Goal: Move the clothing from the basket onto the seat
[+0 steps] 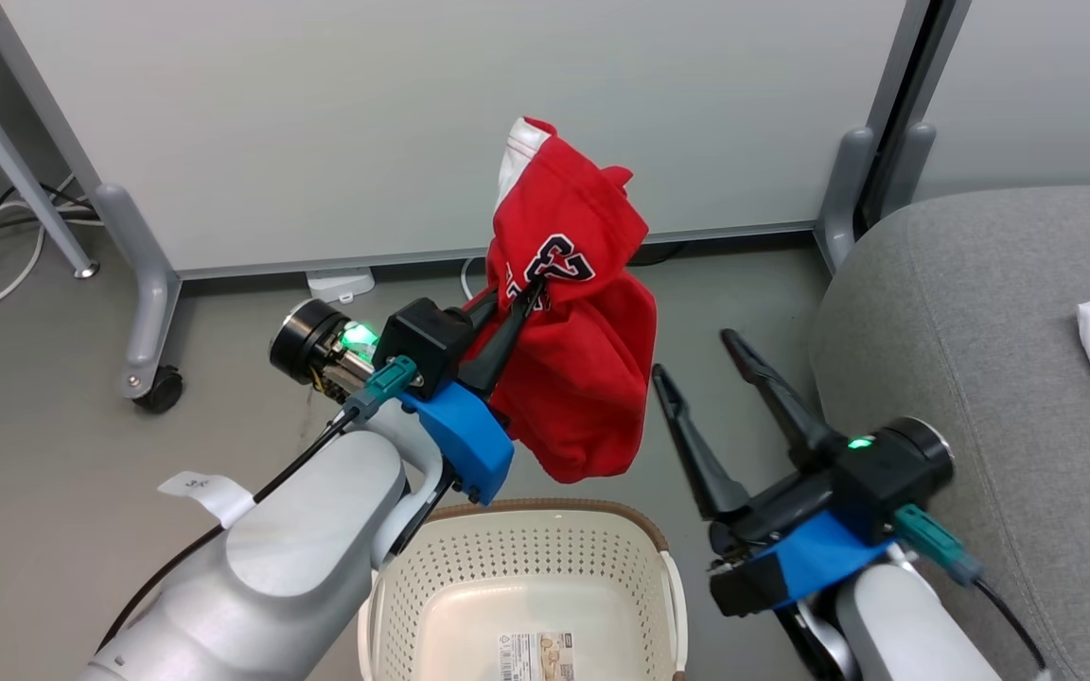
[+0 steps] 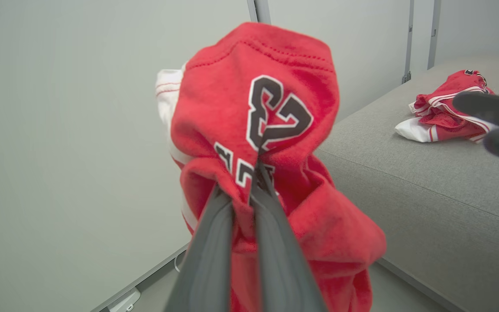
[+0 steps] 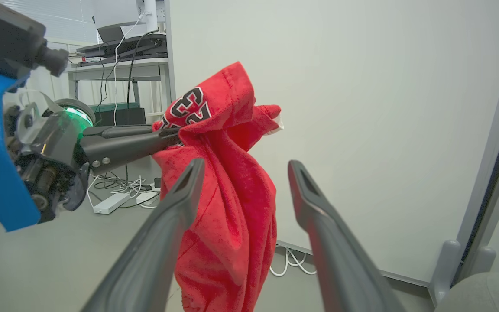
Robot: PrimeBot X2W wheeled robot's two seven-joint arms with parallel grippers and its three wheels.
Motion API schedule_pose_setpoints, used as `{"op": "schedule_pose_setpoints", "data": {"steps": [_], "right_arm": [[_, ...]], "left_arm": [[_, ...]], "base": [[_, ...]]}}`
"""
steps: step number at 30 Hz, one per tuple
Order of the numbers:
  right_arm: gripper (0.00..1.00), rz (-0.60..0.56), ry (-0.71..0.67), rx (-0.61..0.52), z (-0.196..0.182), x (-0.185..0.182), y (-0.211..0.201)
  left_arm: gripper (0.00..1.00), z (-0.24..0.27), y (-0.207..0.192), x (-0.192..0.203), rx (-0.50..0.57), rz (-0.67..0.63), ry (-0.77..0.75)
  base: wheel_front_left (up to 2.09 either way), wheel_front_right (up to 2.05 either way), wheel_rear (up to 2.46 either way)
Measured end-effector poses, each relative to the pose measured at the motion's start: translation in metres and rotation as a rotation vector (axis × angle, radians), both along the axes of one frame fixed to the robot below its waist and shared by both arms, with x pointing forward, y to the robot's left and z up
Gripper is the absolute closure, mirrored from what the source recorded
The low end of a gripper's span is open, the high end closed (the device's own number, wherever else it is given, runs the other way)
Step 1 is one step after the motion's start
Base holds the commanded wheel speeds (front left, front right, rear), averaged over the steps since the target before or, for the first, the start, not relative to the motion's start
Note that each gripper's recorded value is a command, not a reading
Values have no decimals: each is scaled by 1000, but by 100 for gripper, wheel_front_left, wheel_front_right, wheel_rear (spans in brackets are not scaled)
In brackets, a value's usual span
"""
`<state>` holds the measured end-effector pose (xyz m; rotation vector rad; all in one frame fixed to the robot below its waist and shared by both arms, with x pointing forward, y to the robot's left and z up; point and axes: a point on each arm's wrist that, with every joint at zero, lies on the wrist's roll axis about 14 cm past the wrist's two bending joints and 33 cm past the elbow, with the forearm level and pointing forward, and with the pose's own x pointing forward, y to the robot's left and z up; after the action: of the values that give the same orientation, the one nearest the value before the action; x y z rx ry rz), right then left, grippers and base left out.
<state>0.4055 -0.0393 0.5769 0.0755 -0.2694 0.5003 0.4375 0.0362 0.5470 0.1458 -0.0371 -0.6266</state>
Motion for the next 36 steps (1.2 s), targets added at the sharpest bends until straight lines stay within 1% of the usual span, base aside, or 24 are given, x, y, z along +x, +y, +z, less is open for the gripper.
{"op": "schedule_pose_setpoints", "data": {"steps": [3,8,12,16,20,21,22,36], "right_arm": [[0,58,11,-38,-6,5,19],[0,120,34,-109,-18,21,39],[0,166,71,-199,-38,30,55],[0,193,103,-258,-53,39,65],[0,192,126,-281,-59,50,68],[64,192,132,-281,-60,52,69],[100,193,133,-283,-60,53,70],[100,188,131,-246,-50,54,70]], "left_arm": [[100,1,0,3,-1,-1,-2],[100,-3,-4,3,0,-11,3],[100,-2,-10,3,-7,-25,2],[100,-1,-13,5,-10,-30,-2],[100,-3,-18,5,-19,-42,4],[100,-3,-19,5,-21,-43,2],[100,-2,-20,5,-21,-45,2],[100,0,-21,6,-18,-51,-8]], "base": [[0,0,0],[0,0,0],[0,0,0],[0,0,0],[0,0,0],[0,0,0],[0,0,0],[0,0,0]]}}
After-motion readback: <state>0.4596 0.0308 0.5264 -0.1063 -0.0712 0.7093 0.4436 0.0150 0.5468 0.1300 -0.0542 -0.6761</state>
